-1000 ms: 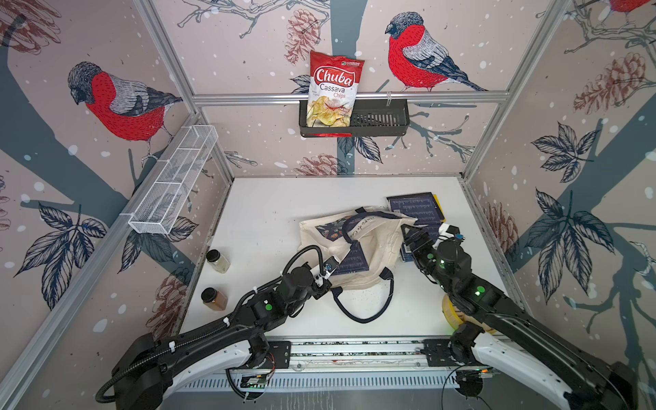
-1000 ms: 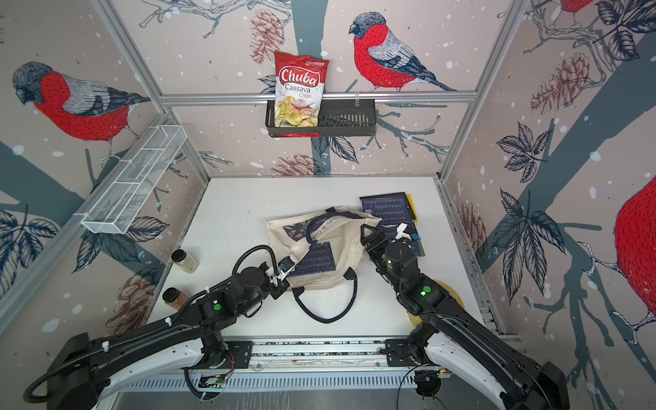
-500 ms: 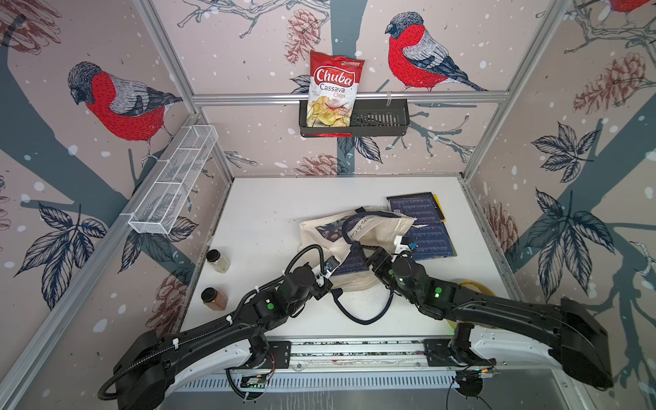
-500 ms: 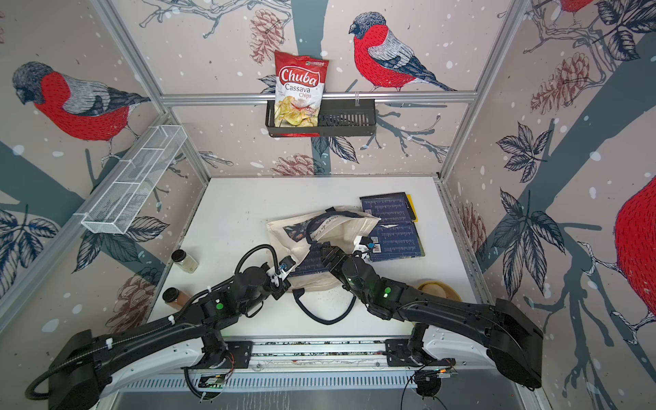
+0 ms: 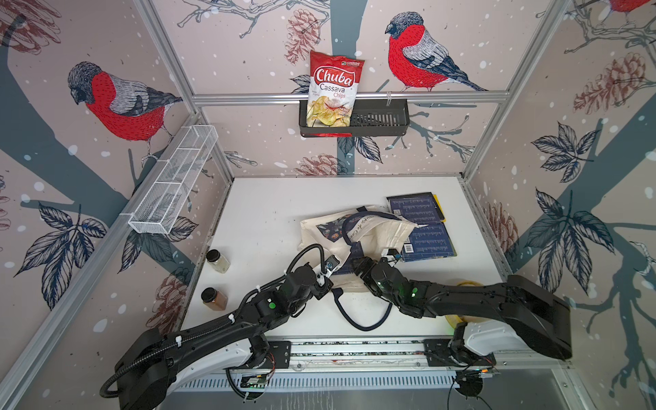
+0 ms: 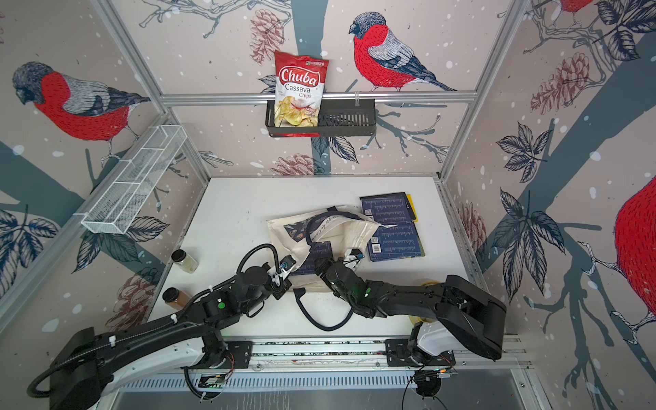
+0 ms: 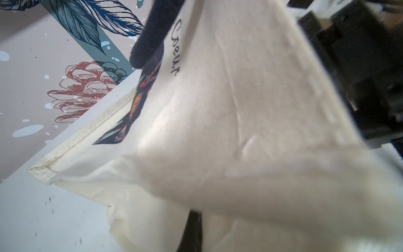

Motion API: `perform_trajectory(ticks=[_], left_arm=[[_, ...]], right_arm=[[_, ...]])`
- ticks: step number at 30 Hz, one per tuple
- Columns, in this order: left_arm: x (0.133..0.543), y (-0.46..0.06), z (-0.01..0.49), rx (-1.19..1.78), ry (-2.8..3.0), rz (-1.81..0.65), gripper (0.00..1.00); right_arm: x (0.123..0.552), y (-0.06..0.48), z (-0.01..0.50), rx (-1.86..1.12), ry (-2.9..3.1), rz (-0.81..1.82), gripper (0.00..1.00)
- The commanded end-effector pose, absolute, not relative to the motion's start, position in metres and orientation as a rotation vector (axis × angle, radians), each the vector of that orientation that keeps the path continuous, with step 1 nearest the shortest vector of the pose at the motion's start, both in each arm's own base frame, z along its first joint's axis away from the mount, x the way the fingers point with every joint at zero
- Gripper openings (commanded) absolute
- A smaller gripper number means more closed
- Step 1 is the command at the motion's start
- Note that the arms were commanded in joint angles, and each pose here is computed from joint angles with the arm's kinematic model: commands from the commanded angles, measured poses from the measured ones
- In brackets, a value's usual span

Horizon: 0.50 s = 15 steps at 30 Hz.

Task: Take out the books from the canvas bag
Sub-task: Pick up the book from the canvas bag.

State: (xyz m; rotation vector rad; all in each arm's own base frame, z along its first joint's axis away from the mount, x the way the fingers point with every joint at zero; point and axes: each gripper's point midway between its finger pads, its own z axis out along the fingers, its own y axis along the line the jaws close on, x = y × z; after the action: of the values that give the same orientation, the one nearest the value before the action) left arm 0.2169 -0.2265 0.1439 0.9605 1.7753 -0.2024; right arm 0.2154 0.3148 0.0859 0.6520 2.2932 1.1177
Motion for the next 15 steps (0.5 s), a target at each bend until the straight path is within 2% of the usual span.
perform_trajectory(ticks=[1, 11, 15], left_arm=[[0.221, -0.231, 0.156, 0.917, 1.743, -0.227, 0.00], [0.221, -0.232, 0.153, 0.923, 1.752, -0.225, 0.00], [0.221, -0.232, 0.153, 0.922, 1.755, -0.226, 0.00]], right_arm=[[0.212, 0.334, 0.077, 0.686, 2.362, 1.211, 0.86], [0.216, 0.345, 0.057, 0.770, 2.388, 1.185, 0.85], [0.229, 0.349, 0.057, 0.788, 2.317, 1.217, 0.80]])
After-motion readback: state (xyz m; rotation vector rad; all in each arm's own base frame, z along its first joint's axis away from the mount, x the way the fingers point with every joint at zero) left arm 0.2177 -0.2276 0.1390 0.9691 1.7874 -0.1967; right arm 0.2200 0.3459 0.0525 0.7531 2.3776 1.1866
